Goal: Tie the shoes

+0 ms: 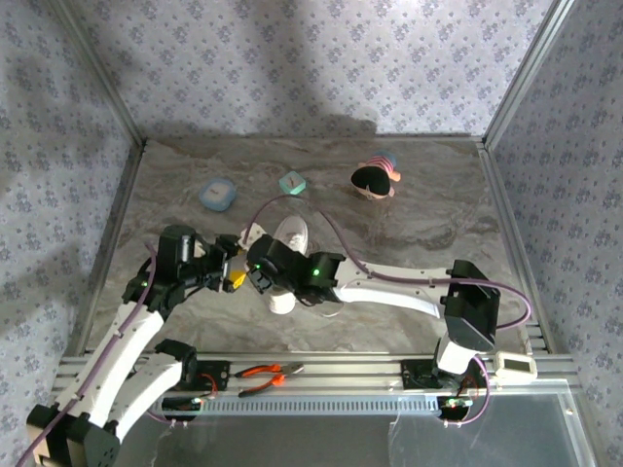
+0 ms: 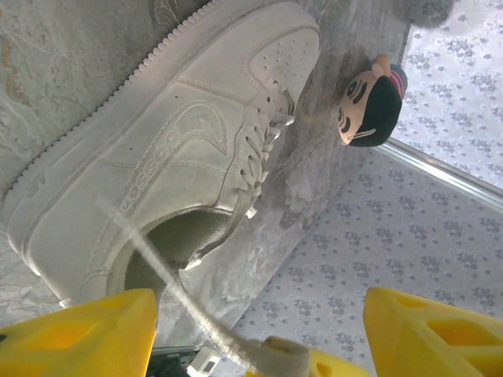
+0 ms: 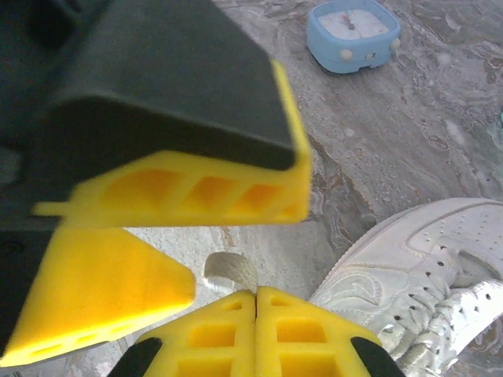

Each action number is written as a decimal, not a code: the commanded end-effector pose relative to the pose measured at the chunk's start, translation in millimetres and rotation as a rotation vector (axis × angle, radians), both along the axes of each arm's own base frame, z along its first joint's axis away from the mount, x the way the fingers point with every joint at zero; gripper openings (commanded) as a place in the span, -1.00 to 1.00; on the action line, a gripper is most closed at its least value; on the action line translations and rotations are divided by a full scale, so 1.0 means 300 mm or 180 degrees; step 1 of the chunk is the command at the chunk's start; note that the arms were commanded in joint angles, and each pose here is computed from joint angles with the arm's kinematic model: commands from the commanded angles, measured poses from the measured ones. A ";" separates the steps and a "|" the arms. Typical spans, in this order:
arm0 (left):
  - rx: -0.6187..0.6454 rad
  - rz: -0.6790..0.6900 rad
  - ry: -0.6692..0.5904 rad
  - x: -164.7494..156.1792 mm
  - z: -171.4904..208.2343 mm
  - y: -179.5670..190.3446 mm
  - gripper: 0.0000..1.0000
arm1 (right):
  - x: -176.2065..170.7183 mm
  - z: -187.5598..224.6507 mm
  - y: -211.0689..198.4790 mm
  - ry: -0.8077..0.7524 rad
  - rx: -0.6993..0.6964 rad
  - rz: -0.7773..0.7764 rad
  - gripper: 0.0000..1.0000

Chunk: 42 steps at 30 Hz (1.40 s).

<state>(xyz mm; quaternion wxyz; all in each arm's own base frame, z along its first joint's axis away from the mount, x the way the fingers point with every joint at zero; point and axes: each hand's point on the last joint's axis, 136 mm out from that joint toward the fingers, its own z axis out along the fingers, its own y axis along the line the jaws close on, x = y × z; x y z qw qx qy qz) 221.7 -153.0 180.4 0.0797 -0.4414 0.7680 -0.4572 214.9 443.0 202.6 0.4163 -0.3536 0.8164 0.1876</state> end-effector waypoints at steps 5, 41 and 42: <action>-0.0111 0.0096 -0.0065 0.030 0.014 -0.010 0.20 | -0.010 0.048 0.048 -0.0080 0.0337 0.0010 -1.00; 0.1257 -0.3716 -0.4236 -0.220 0.310 -0.127 -1.00 | 0.021 0.181 -0.241 -0.1589 0.0460 0.1659 0.34; 0.1262 -0.3726 -0.4228 -0.220 0.308 -0.128 -1.00 | 0.029 0.184 -0.232 -0.1648 0.0428 0.1651 0.34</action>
